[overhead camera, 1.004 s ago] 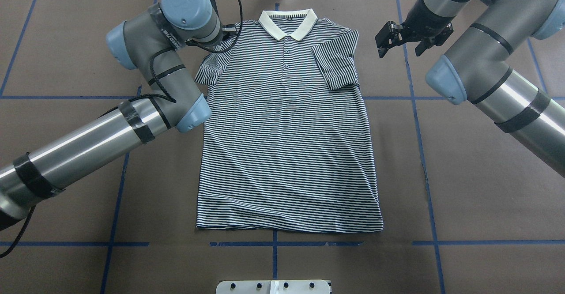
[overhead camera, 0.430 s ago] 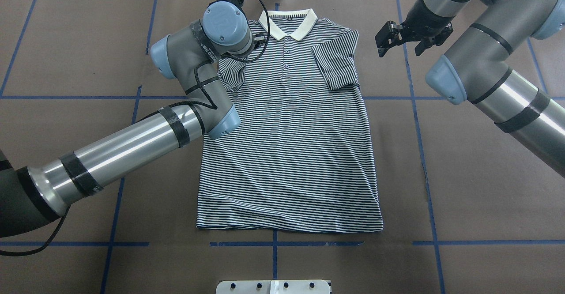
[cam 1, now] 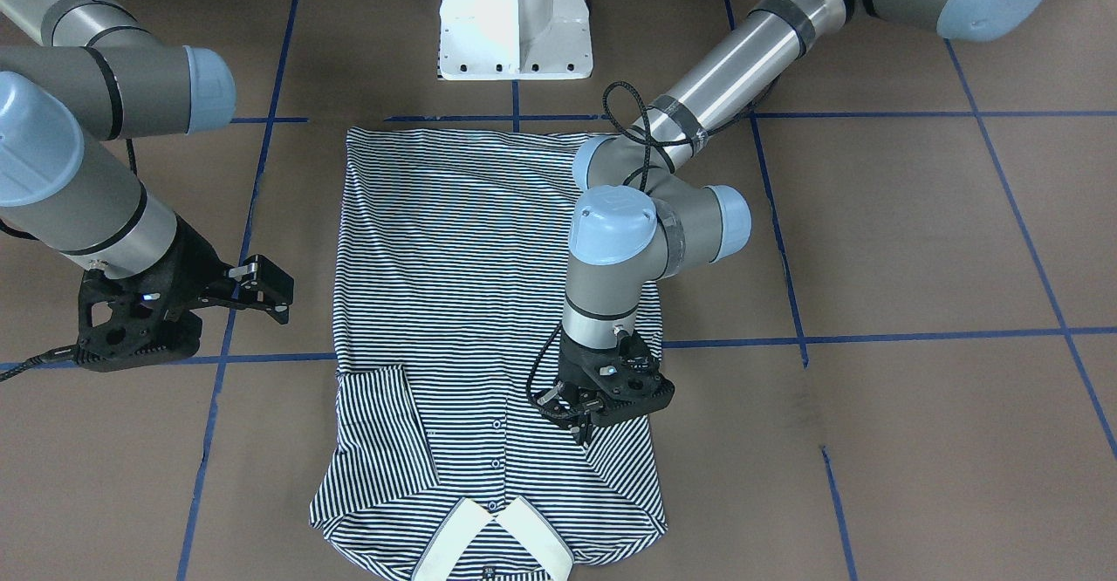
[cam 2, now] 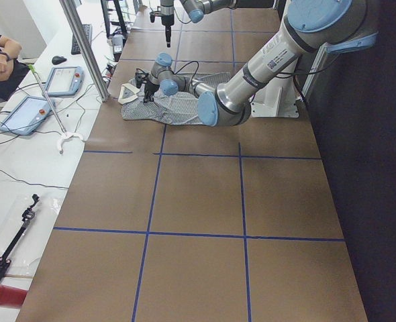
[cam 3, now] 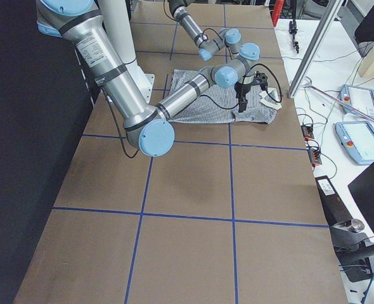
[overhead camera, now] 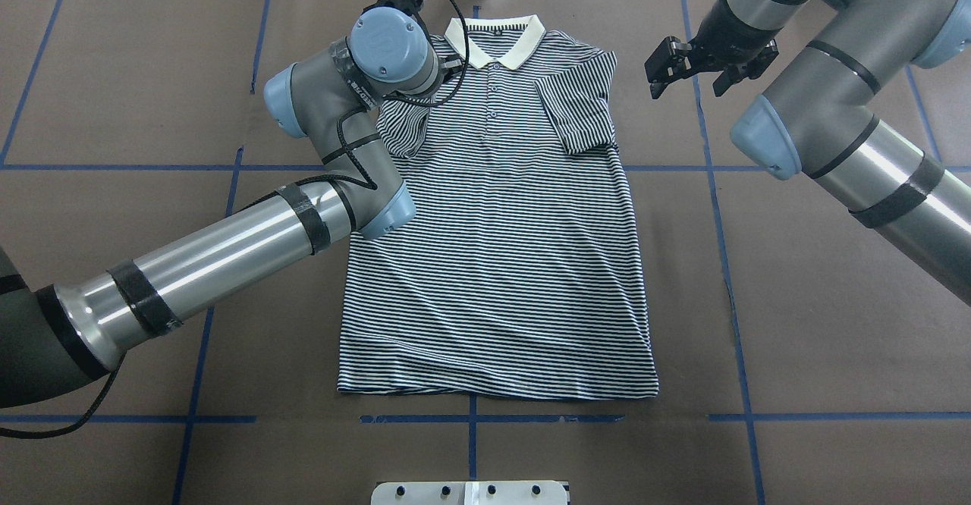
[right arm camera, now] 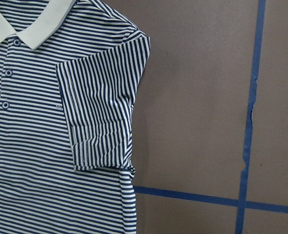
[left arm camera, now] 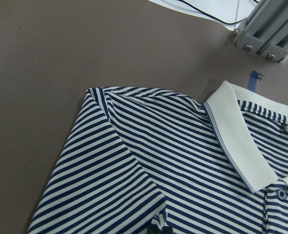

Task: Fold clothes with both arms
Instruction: 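Fold the other sleeve inward over the shirt with the left gripper, then move both grippers to the shirt hem nearest the robot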

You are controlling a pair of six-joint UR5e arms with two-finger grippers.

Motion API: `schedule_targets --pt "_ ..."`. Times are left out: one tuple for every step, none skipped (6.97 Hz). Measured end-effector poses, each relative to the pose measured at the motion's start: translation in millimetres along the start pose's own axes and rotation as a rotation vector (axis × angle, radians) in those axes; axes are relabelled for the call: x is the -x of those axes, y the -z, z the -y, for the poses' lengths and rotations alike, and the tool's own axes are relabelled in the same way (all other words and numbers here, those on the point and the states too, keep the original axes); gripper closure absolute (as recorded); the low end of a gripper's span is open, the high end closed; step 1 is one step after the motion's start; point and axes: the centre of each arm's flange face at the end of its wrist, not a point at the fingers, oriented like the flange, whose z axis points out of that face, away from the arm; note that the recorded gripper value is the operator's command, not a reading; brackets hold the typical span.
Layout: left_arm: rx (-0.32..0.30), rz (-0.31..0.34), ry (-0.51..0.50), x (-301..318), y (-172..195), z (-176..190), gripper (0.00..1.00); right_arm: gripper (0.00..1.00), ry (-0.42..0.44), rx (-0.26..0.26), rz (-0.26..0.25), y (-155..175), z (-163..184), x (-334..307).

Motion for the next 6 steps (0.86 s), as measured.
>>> schedule_targets --pt "-0.001 -0.009 0.001 -3.1 2.0 0.4 0.25 0.00 -0.001 0.001 -0.001 -1.0 0.0 -0.5" --pt "-0.001 -0.012 0.001 -4.7 2.9 0.6 0.00 0.00 -0.002 0.002 -0.001 -1.3 0.0 -0.5" --pt "0.002 -0.016 -0.002 -6.2 4.4 0.3 0.00 0.00 -0.003 0.003 -0.002 -1.8 -0.1 -0.8" --pt "0.018 -0.035 -0.014 -10.4 12.6 -0.2 0.00 0.00 -0.004 0.002 -0.002 -1.7 -0.9 -1.4" --pt "0.059 -0.066 -0.033 -7.8 27.1 -5.2 0.00 0.00 -0.015 0.005 0.001 -2.6 -6.6 -2.1" --pt "0.107 -0.082 -0.051 7.5 45.5 -12.8 0.00 0.00 -0.039 0.011 0.006 -5.6 -21.1 -2.0"
